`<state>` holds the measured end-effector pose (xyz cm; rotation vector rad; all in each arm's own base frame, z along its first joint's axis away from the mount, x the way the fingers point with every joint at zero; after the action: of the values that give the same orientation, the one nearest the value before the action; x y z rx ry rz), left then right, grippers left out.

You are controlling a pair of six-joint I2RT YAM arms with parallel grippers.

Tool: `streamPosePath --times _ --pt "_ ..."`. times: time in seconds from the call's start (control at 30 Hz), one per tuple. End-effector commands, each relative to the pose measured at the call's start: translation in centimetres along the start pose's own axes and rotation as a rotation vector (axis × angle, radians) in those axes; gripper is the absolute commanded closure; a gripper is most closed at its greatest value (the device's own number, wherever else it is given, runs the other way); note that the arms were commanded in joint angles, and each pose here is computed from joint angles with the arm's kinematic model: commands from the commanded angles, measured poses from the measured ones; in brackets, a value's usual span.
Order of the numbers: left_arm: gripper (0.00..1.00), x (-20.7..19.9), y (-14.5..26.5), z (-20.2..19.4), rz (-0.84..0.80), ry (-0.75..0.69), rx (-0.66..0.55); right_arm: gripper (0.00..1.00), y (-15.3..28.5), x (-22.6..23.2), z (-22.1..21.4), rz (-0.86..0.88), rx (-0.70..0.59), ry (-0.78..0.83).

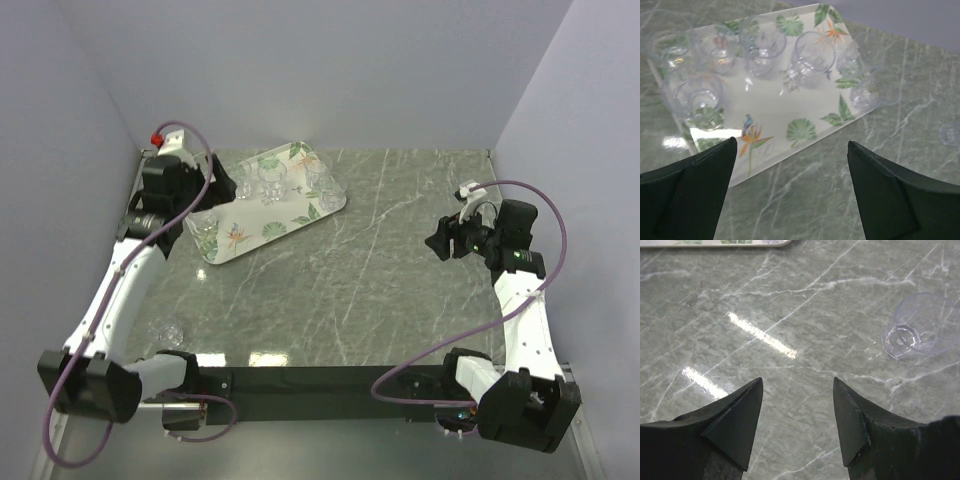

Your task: Place the glasses into the tray

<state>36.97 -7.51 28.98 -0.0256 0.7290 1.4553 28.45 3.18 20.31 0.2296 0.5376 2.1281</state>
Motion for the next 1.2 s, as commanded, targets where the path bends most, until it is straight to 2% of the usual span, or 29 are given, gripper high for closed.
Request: streamPosePath --times 0.0,0.23,0.47,0.87,1.17 --pt "0.02 2.0 1.7 -0.2 0.050 -0.047 -0.086 0.35 -0.3 -1.0 0.3 -0.008 0.008 0.020" --pt "0.02 4.5 3.3 -3.4 0.078 -0.097 -0.101 0.35 -1.1 -3.8 0.4 -0.053 0.107 -0.012" --pt "0.01 3.5 3.9 -3.7 0.015 -0.093 -0.092 0.35 -1.8 -7.5 1.8 -0.188 0.112 -0.078" --pt "0.01 3.4 4.0 -3.8 0.008 -0.093 -0.088 0.35 -2.9 -13.7 2.9 -0.419 0.142 -0.197" --pt "0.01 3.5 3.8 -3.9 0.010 -0.095 -0.081 0.36 -3.3 -17.7 2.6 -0.577 0.213 -0.298"
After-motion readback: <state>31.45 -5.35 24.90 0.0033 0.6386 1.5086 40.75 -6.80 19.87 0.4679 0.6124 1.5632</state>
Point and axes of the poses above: each gripper's point midway between its finger pads, its own y axis back along the fingers, its own x axis along the line the jaws close on, z = x × y, the point moved 1 cm from there along y, back along the fingers, and after that the axes turned 7 degrees about y, right-handed, at the moved point
